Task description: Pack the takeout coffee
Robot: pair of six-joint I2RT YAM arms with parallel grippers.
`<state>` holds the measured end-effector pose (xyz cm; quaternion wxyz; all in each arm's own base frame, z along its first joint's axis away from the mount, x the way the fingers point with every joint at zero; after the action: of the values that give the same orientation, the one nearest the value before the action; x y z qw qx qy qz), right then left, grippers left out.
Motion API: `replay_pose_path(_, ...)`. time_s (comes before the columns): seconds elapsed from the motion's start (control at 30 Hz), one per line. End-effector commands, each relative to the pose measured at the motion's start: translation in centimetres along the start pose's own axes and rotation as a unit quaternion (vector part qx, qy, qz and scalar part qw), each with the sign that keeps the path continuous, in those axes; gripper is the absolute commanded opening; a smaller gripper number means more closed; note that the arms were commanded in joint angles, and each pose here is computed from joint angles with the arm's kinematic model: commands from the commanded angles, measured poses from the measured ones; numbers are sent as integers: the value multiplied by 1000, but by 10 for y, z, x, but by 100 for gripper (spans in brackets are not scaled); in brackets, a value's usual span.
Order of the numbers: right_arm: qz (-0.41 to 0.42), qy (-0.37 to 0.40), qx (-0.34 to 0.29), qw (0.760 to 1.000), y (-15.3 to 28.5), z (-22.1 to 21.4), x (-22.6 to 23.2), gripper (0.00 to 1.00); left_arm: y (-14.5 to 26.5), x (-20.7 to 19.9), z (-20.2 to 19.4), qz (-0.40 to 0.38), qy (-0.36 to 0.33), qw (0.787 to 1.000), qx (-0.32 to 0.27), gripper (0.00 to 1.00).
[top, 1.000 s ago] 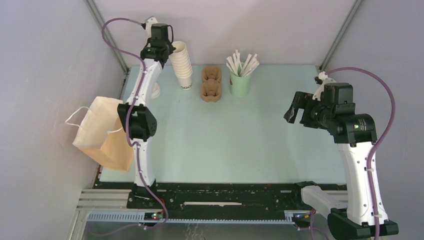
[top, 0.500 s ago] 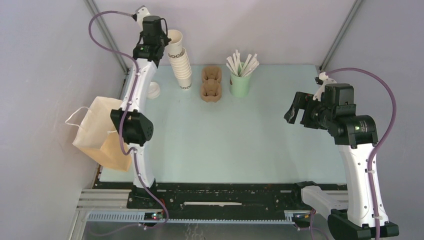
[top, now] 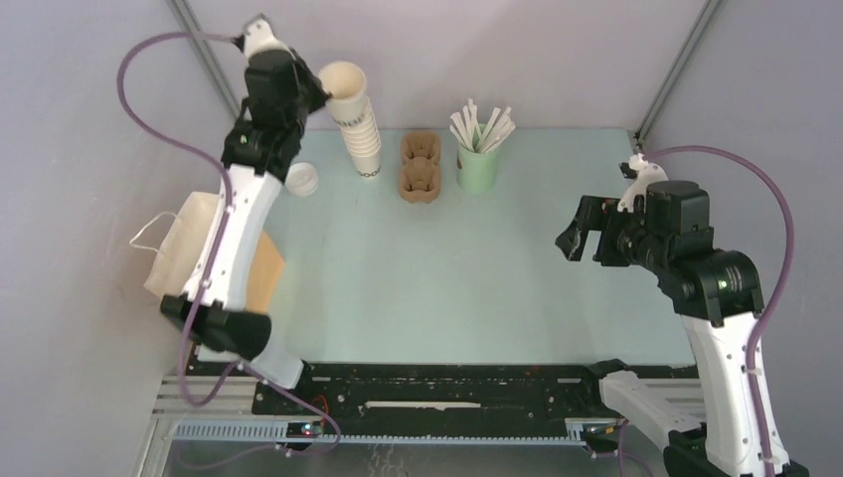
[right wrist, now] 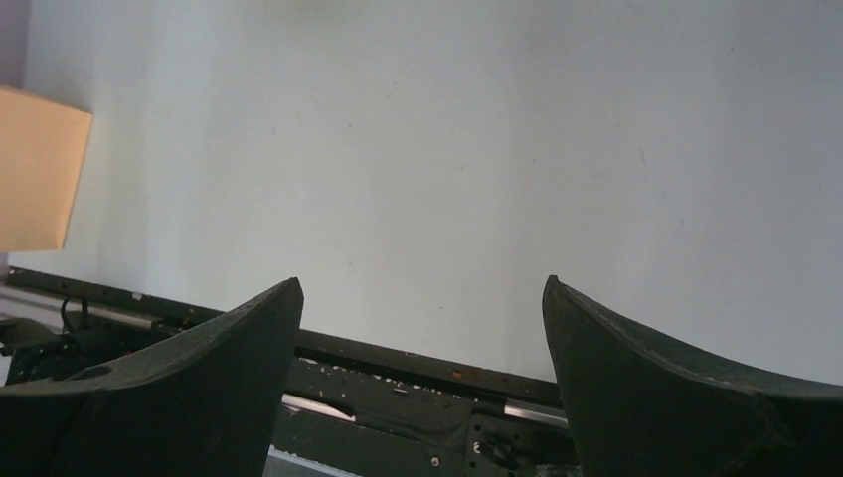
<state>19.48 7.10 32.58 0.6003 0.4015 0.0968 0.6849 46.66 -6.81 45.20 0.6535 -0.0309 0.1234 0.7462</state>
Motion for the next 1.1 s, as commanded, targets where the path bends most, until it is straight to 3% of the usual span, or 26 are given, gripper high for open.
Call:
replay_pose_path(0.0, 47, -5, -22, 999, 17, -7, 11, 99, 53, -58, -79, -105, -19, 991, 83, 0)
replay_pose_path(0.17, 59, -18, -31, 998, 35, -23, 7, 99, 99, -132, -171, -199, -12, 968, 152, 0)
replay_pose_path(0.33, 64, -28, -43, 997, 54, -34, 2, 99, 123, -215, -233, -273, -5, 952, 142, 0)
replay_pose_path(0.57, 50, -25, -58, 997, 84, -40, -6, 99, 91, -309, -306, -301, -40, 944, 134, 0)
replay_pose_path(0.73, 31, -19, -64, 997, 96, -42, -14, 99, 69, -346, -326, -303, -25, 944, 126, 0)
replay_pose_path(1.07, -1, -2, -77, 997, 97, -37, -25, 100, 70, -387, -355, -331, -6, 932, 147, 0)
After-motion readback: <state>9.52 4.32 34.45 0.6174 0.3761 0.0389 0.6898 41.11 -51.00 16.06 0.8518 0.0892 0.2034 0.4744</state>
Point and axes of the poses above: each gripper's point midway between its finger pads, its own y axis back along the fingers, its own x axis along the line the jaws close on, z = x × y, the point moved 1 cm from there along y, back along the fingers, and after that the axes turned 13 degrees about -y, right-handed, at the moved point
